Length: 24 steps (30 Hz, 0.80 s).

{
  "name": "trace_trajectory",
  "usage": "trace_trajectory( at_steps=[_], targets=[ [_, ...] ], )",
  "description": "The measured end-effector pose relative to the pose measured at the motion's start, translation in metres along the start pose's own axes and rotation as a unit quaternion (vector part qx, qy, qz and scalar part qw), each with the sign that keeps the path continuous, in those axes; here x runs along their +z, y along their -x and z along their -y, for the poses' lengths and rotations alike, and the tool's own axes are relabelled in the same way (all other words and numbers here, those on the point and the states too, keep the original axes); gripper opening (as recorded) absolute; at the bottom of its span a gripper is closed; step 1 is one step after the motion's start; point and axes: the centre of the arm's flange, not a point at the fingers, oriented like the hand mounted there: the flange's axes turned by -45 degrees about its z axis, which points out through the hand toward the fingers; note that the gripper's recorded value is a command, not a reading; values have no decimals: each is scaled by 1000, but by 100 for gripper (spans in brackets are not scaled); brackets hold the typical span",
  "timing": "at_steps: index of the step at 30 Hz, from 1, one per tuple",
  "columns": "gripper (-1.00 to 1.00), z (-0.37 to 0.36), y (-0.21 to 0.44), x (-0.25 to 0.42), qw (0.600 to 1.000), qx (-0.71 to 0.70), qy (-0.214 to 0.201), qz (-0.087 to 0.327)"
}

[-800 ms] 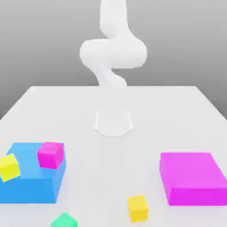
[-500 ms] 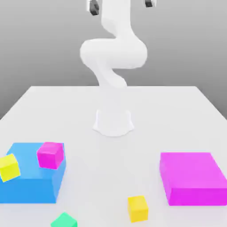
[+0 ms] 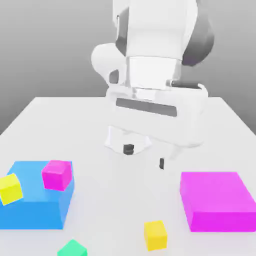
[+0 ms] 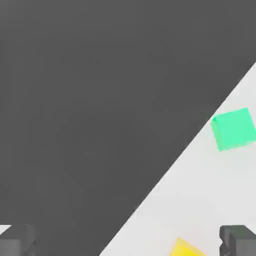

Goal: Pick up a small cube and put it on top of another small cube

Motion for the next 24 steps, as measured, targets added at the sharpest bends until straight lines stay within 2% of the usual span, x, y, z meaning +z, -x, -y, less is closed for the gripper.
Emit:
trace_trajectory(
  at_steps=[11,16,17,24],
  targets=[
    [0,-38,62,136,976,188,91,69],
    [0,-49,76,194,972,200,97,73],
    [-100,-51,77,201,972,200,97,73],
    [-100,-50,77,200,972,200,96,73]
  ],
)
